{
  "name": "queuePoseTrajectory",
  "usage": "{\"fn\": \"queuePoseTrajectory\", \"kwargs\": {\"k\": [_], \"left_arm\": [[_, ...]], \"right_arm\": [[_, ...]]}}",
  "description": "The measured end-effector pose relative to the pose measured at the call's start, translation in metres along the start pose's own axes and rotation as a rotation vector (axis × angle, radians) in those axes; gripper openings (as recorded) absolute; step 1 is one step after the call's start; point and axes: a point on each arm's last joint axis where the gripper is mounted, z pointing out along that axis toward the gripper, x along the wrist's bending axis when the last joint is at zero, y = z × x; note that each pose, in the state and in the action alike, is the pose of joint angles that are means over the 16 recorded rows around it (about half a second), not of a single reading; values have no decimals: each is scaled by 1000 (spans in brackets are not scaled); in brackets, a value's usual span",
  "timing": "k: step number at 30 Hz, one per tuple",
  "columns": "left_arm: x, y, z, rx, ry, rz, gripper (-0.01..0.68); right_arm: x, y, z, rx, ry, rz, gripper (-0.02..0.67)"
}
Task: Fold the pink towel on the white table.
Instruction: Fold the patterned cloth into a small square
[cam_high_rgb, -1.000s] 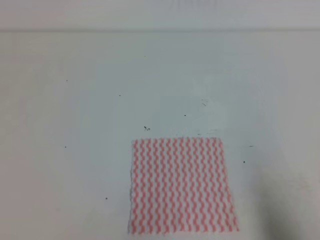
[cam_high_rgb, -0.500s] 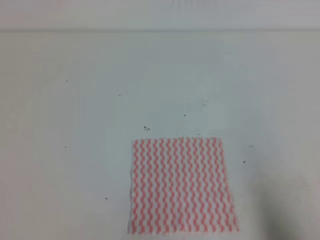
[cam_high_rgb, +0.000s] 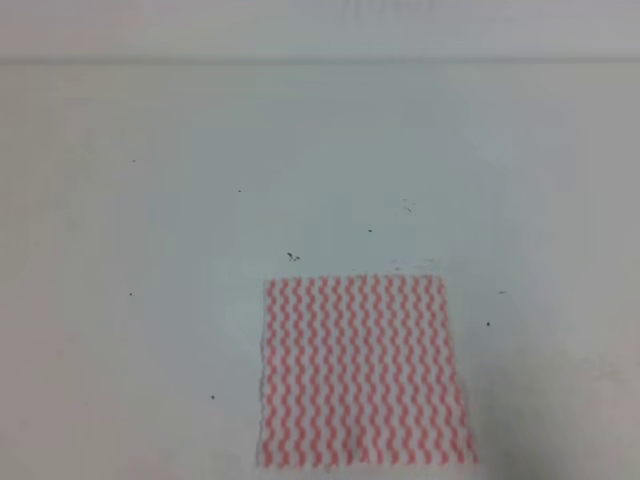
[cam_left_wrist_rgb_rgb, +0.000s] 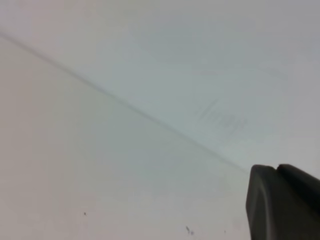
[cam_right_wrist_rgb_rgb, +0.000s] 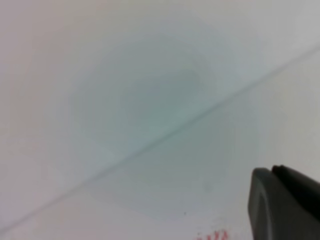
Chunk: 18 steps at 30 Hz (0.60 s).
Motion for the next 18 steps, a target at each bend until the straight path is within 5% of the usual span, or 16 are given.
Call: {"fn": "queuePoseTrajectory", "kwargs": {"k": [8, 18], "left_arm": [[-20, 28, 28, 236, 7, 41, -4], [-25, 31, 80, 543, 22, 130, -3]], "right_arm": [[20, 12, 21, 308, -70, -66, -18], [17, 6, 50, 637, -181, -78, -18]]}}
